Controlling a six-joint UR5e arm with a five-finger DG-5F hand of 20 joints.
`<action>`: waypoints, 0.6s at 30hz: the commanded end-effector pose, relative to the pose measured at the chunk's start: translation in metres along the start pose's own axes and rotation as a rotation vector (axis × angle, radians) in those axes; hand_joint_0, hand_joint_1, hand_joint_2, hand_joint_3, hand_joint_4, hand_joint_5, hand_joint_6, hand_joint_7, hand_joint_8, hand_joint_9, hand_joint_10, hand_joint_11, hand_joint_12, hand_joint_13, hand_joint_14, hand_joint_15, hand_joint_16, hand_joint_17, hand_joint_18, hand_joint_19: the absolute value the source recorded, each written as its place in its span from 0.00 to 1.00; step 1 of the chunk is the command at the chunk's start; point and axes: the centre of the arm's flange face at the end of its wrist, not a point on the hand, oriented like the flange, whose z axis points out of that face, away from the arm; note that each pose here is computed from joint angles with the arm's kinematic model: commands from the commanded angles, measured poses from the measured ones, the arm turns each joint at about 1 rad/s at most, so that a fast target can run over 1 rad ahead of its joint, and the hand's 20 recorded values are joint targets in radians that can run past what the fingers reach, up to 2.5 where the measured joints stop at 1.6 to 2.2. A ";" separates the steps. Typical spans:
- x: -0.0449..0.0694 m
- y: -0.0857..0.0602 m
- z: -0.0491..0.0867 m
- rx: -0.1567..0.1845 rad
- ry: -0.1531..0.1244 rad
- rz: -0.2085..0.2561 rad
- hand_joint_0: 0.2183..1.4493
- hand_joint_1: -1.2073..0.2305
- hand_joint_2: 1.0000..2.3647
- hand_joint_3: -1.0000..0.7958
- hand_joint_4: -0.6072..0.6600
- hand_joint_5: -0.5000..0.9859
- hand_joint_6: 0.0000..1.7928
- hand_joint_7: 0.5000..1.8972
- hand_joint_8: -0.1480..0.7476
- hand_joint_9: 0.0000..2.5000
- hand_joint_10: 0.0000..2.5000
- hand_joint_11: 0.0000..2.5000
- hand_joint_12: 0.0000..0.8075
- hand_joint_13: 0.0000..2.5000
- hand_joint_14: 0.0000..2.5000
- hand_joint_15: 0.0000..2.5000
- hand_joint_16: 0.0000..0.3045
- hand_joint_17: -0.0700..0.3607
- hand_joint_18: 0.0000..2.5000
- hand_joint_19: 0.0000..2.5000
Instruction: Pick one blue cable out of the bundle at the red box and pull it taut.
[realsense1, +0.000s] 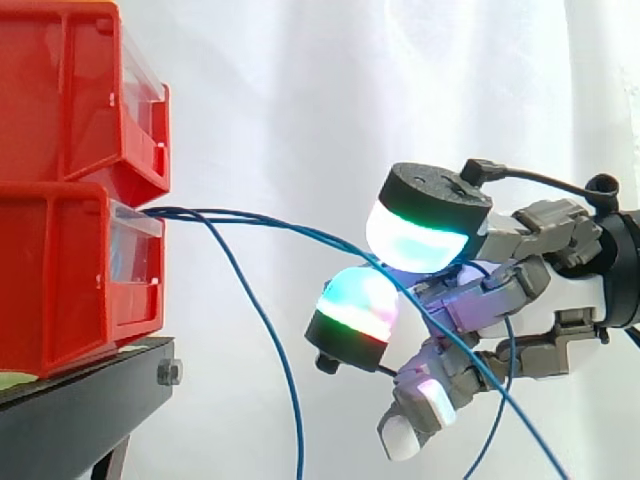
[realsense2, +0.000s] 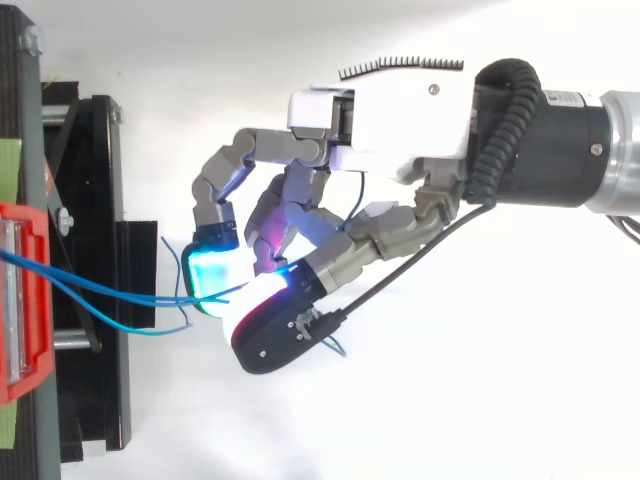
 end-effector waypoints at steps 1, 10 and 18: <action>0.001 0.000 0.000 0.000 0.002 0.000 0.32 0.33 0.01 0.35 0.56 0.22 0.52 0.32 0.52 0.59 0.48 0.55 0.43 0.45 0.01 0.30 0.17 0.43 0.28 0.18; 0.001 0.000 0.000 -0.001 0.001 -0.003 0.27 0.41 0.00 0.30 0.57 0.22 0.51 0.31 0.53 0.60 0.45 0.56 0.45 0.45 0.01 0.30 0.16 0.42 0.27 0.18; 0.001 0.000 0.000 -0.001 0.001 -0.005 0.30 0.38 0.01 0.41 0.54 0.22 0.52 0.36 0.53 0.59 0.44 0.58 0.45 0.45 0.01 0.30 0.16 0.42 0.27 0.18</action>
